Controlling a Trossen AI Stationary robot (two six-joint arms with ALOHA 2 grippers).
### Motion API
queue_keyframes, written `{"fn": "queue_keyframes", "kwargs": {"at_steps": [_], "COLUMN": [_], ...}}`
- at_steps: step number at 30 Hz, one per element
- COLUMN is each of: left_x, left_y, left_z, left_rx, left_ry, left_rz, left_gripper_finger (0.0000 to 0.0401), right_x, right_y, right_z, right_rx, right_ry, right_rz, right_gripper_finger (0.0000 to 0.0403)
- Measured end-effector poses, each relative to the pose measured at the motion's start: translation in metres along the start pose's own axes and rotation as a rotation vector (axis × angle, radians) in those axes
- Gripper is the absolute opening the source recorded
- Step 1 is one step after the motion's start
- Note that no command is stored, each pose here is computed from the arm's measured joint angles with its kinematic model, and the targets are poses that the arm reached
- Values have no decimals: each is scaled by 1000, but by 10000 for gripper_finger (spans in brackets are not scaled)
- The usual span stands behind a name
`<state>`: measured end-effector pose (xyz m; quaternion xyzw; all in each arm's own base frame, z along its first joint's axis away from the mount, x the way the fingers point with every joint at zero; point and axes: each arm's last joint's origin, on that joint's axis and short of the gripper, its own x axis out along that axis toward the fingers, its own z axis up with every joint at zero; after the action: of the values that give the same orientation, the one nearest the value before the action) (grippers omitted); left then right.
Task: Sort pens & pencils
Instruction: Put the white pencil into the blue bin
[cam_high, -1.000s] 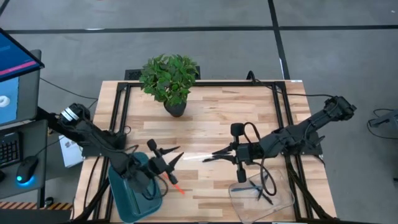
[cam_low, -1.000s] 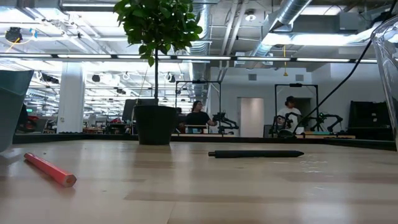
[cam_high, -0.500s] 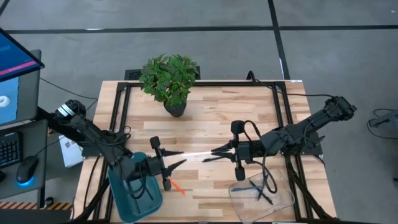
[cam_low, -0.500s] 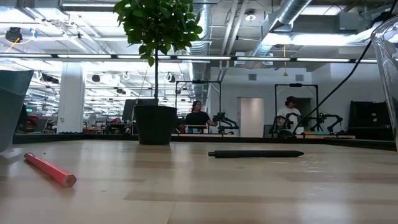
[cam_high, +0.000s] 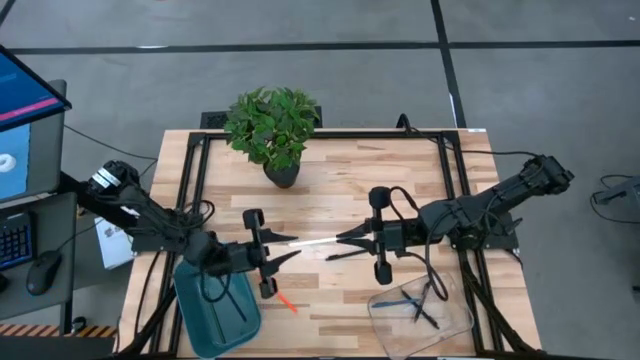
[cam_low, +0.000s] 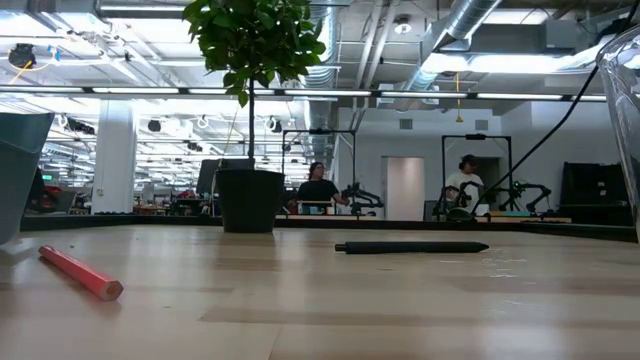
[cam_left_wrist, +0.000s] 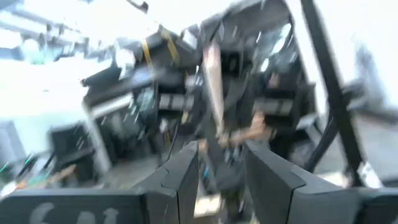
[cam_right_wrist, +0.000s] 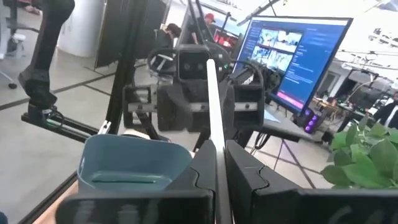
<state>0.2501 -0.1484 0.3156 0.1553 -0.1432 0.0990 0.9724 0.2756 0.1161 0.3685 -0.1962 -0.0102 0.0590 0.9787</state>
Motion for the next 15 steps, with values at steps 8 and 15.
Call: {"fn": "queue_keyframes", "kwargs": {"at_steps": [8, 15], "left_x": [1, 8], "left_y": [12, 19], "left_z": [-5, -9], "left_rx": [-44, -67], "left_ry": [-171, -196], "left_rz": [-53, -83], "left_gripper_finger": [117, 117], "right_x": [9, 12], "right_y": [-6, -9], "right_z": [-2, -5], "right_rx": [-18, -20], "right_ry": [-67, -67], "right_rz": [15, 25], "right_gripper_finger": [35, 35]}}
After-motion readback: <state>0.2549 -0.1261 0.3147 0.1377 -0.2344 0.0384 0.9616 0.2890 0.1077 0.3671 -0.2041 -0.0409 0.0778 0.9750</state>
